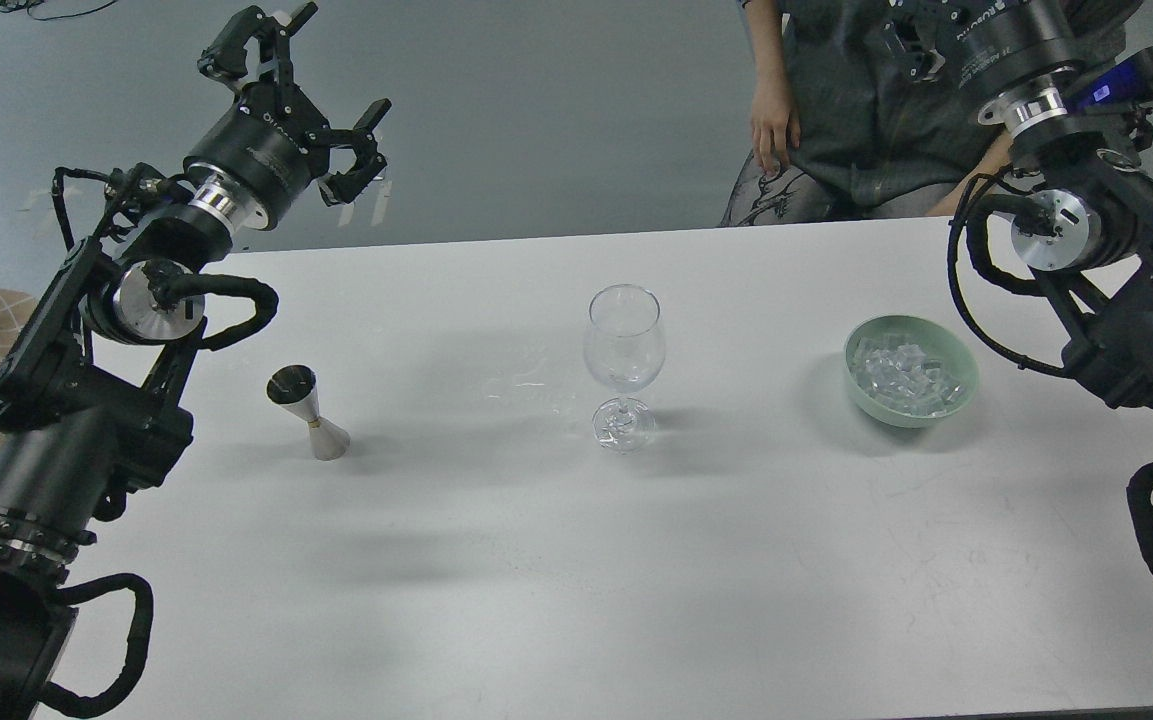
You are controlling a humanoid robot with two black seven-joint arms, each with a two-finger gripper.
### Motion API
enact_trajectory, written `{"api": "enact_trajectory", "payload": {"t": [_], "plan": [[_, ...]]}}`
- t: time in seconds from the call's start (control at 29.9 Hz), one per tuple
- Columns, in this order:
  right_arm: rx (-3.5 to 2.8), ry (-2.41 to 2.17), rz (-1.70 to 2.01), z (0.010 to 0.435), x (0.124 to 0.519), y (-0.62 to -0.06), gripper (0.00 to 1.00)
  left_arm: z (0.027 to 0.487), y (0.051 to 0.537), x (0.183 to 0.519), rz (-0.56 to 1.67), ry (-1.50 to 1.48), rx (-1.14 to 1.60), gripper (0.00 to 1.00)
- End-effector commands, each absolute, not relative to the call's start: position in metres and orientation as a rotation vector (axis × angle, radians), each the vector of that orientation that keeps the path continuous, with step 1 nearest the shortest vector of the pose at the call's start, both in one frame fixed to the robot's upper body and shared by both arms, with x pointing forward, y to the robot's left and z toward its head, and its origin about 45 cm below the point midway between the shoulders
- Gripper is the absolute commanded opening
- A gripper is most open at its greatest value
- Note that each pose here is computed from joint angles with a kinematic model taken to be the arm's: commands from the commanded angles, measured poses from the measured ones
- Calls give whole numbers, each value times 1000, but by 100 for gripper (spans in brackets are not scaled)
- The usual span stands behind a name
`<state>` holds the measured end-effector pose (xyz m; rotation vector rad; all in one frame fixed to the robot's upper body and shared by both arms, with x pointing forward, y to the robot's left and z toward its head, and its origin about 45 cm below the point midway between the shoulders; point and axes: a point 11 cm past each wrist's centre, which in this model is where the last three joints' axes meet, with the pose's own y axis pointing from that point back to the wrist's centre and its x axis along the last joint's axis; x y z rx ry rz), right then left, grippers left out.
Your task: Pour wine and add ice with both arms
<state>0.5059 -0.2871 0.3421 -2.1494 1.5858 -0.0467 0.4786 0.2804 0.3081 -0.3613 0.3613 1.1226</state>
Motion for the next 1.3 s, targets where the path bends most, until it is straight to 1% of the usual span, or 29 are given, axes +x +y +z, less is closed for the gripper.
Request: {"api": "enact_trajectory", "payload": {"t": [0.0, 0.2, 0.27, 0.54, 0.7, 0.77, 0.9, 1.14, 1.27], "plan": [[-2145, 1601, -45, 340, 507, -290, 100, 298, 284, 480, 1130, 385, -347, 98], [-2142, 1593, -39, 341, 507, -287, 100, 298, 282, 480, 1128, 401, -372, 98], [-2141, 1573, -36, 345, 509, -280, 100, 300, 283, 480, 1128, 421, -404, 98], [-2118, 1584, 12, 335, 509, -265, 100, 300, 304, 480, 1145, 540, -587, 98], [-2074, 1673, 7, 330, 511, -270, 100, 305, 306, 480, 1124, 558, -651, 98], [-2063, 1688, 5, 331, 512, -272, 100, 303, 307, 480, 1137, 564, -652, 98], [-2033, 1737, 30, 323, 513, -274, 100, 295, 294, 481, 1127, 580, -630, 98], [-2098, 1743, 96, 320, 517, -267, 100, 295, 300, 479, 1126, 565, -595, 98], [-2285, 1743, 285, 296, 516, -256, 100, 294, 292, 475, 1078, 497, -524, 98]]}}
